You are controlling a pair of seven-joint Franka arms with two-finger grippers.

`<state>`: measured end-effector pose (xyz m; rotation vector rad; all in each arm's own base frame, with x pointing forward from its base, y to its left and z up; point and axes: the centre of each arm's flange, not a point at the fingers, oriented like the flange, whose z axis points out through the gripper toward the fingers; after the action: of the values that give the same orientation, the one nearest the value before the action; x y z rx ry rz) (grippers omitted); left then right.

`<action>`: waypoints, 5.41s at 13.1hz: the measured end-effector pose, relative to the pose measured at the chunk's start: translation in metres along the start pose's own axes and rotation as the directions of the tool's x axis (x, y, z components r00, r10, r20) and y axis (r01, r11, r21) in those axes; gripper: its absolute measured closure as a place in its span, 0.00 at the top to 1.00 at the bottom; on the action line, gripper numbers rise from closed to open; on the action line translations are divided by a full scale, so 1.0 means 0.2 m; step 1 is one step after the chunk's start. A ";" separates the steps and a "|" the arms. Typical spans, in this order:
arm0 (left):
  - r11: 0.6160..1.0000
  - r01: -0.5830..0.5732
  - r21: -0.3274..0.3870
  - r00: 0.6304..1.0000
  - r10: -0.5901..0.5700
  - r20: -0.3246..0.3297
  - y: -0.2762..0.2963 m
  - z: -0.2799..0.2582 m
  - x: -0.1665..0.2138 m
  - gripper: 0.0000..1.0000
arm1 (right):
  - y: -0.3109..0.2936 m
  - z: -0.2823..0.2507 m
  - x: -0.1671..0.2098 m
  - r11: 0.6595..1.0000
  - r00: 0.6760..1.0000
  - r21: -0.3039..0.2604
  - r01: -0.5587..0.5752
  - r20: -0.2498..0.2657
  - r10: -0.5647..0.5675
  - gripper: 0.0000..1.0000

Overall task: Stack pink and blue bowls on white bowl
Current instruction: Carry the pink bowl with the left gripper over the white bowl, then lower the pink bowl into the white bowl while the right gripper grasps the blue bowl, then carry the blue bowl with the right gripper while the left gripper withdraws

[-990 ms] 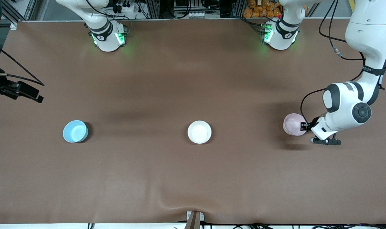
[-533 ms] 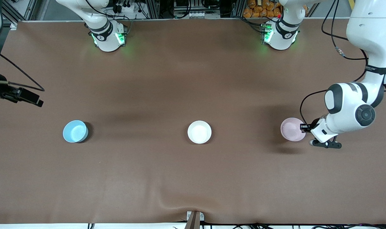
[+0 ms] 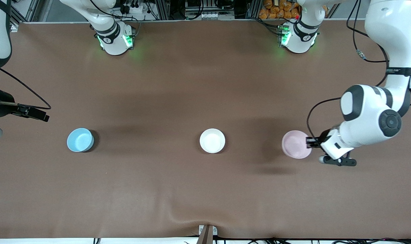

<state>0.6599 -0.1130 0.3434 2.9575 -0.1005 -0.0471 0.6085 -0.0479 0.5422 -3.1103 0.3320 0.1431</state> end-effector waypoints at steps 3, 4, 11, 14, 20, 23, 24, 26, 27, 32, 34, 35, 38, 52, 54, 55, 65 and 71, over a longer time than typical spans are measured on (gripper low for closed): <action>0.995 0.063 -0.072 0.998 -0.062 0.012 0.34 0.03 -0.01 0.03 | 0.02 0.08 0.03 1.000 0.999 -0.007 -0.011 0.032 0.011 1.00; 0.993 0.076 -0.089 0.997 -0.075 0.021 0.43 0.05 0.00 0.03 | 0.07 0.14 0.06 1.000 0.998 -0.008 -0.026 0.051 0.026 1.00; 0.981 0.165 -0.101 0.985 -0.160 0.058 1.04 0.26 -0.02 0.03 | 0.25 0.46 0.20 0.998 0.989 -0.005 -0.070 0.128 0.070 1.00; 0.975 0.215 -0.058 0.976 -0.212 0.053 1.24 0.39 -0.04 0.03 | 0.25 0.63 0.26 0.997 0.993 0.001 -0.071 0.095 0.071 1.00; 0.972 0.234 -0.014 0.972 -0.234 -0.011 1.51 0.62 -0.13 0.03 | 0.27 0.97 0.27 0.998 0.997 0.008 -0.057 0.050 0.056 1.00; 0.968 0.249 -0.014 0.968 -0.249 -0.018 1.45 0.60 -0.09 0.03 | 0.34 1.09 0.27 1.000 1.000 0.014 0.005 -0.017 -0.005 1.00; 0.968 0.250 -0.014 0.968 -0.251 -0.019 1.44 0.60 -0.08 0.03 | 0.35 1.15 0.28 1.000 0.999 0.015 0.012 -0.048 -0.011 1.00; 0.968 0.249 -0.014 0.968 -0.250 -0.018 1.44 0.60 -0.08 0.03 | 0.37 1.36 0.28 1.000 0.997 0.018 0.006 -0.077 -0.004 1.00; 0.969 0.247 -0.015 0.969 -0.247 -0.017 1.45 0.60 -0.09 0.03 | 0.39 1.48 0.26 1.000 0.998 0.019 -0.001 -0.070 0.002 1.00; 0.970 0.242 0.002 0.970 -0.242 0.004 1.47 0.66 -0.13 0.03 | 0.42 1.65 0.20 1.000 0.999 0.021 -0.002 -0.033 0.003 0.94; 0.970 0.244 0.009 0.970 -0.244 0.012 1.46 0.69 -0.14 0.03 | 0.42 1.66 0.20 1.000 1.000 0.021 -0.001 -0.031 0.002 0.77; 0.970 0.243 0.010 0.970 -0.243 0.013 1.46 0.69 -0.15 0.03 | 0.42 1.66 0.20 1.000 1.000 0.021 -0.001 -0.030 0.002 0.77; 0.971 0.239 0.018 0.971 -0.239 0.025 1.47 0.72 -0.17 0.03 | 0.42 1.66 0.20 1.000 1.000 0.021 -0.001 -0.028 0.002 0.57; 0.971 0.239 0.019 0.971 -0.239 0.024 1.47 0.72 -0.18 0.72 | 0.45 1.64 0.19 0.996 0.996 0.037 0.083 -0.011 -0.083 0.02; 0.971 0.239 0.006 0.971 -0.239 0.008 1.48 0.63 -0.17 0.94 | 0.34 1.60 0.18 0.996 0.997 0.055 0.075 0.000 -0.075 0.02; 0.970 0.242 0.006 0.970 -0.242 0.005 1.47 0.59 -0.16 1.00 | 0.26 1.55 0.18 0.997 0.999 0.064 0.053 0.005 -0.053 0.02; 0.933 0.333 0.134 0.942 -0.323 -0.091 0.80 -0.25 0.02 1.00 | -1.10 0.97 -0.15 0.925 0.942 0.180 -0.334 0.040 0.332 0.02; 0.945 0.285 0.158 0.957 -0.271 -0.101 0.27 -0.65 0.04 1.00 | -1.62 1.07 -0.30 0.770 0.819 0.280 -0.573 0.165 0.550 0.02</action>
<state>0.6690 -0.1434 0.4815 3.1163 0.3427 0.0416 0.6001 0.2854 0.3341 -2.5783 1.1560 0.1829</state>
